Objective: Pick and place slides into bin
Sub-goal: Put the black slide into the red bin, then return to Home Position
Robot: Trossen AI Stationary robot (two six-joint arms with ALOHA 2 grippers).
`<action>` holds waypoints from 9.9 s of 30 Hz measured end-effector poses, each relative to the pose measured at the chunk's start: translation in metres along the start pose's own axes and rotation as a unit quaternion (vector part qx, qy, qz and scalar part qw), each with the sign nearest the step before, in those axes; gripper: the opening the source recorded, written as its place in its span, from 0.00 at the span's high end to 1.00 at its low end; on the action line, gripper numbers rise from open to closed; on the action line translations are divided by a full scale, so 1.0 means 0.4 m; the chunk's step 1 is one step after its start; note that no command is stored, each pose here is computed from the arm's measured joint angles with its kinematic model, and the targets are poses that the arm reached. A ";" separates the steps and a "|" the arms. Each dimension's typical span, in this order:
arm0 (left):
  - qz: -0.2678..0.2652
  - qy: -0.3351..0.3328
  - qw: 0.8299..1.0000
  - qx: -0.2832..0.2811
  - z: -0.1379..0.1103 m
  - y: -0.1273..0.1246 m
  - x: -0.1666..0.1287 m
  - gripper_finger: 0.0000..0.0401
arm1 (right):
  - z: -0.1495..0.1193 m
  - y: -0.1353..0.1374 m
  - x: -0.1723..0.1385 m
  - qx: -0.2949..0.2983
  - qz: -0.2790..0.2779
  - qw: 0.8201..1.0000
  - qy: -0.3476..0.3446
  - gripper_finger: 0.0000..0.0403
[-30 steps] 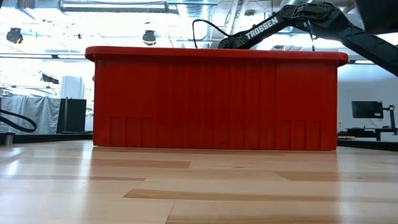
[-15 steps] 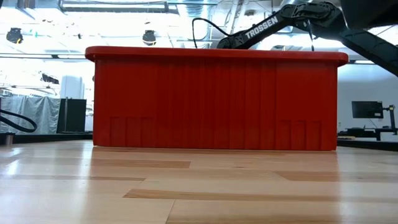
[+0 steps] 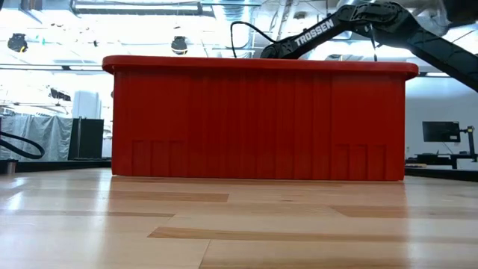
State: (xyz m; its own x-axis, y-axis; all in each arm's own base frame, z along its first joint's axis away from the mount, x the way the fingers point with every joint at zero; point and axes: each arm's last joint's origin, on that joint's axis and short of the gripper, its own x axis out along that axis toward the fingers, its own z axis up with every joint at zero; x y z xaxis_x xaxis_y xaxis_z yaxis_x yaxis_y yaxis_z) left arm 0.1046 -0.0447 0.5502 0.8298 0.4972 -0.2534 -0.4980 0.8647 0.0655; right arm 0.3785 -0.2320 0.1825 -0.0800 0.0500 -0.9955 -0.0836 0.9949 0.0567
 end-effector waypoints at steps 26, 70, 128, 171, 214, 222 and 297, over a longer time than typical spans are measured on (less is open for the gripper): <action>-0.003 0.003 1.000 -0.001 -0.001 0.000 0.000 0.85 | -0.014 -0.038 -0.076 -0.009 -0.025 0.999 -0.029 0.40; 0.026 -0.039 0.999 -0.009 -0.080 0.059 -0.031 0.85 | -0.530 0.498 -0.893 0.139 -0.121 0.760 -0.623 0.40; -0.232 -0.134 0.963 0.006 -0.470 0.127 -0.006 0.85 | -0.450 0.704 -0.895 0.080 -0.465 0.633 -0.614 0.44; -0.234 -0.129 0.964 -0.017 -0.470 0.127 -0.006 0.85 | -0.209 -0.158 -0.549 0.097 -0.131 0.839 -0.519 1.00; -0.238 -0.122 0.963 -0.037 -0.470 0.127 -0.006 0.85 | 0.057 -0.110 -0.096 0.099 0.026 0.975 -0.198 1.00; -0.238 -0.122 0.963 -0.037 -0.470 0.126 -0.006 0.85 | 0.047 -0.095 -0.080 0.096 0.031 0.983 -0.154 1.00; -0.082 -0.128 0.987 -0.049 -0.332 0.263 -0.005 0.88 | -0.513 0.473 -0.858 -0.005 -0.097 0.620 -0.779 1.00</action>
State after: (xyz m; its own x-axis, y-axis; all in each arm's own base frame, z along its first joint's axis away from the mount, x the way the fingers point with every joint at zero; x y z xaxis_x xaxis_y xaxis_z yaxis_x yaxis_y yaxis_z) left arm 0.0171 0.0359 0.4294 0.9313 0.3642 0.0011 -0.3637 0.9301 -0.0520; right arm 0.1865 -0.0788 0.5504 0.9878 -0.0378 0.1510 0.0507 0.9953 -0.0828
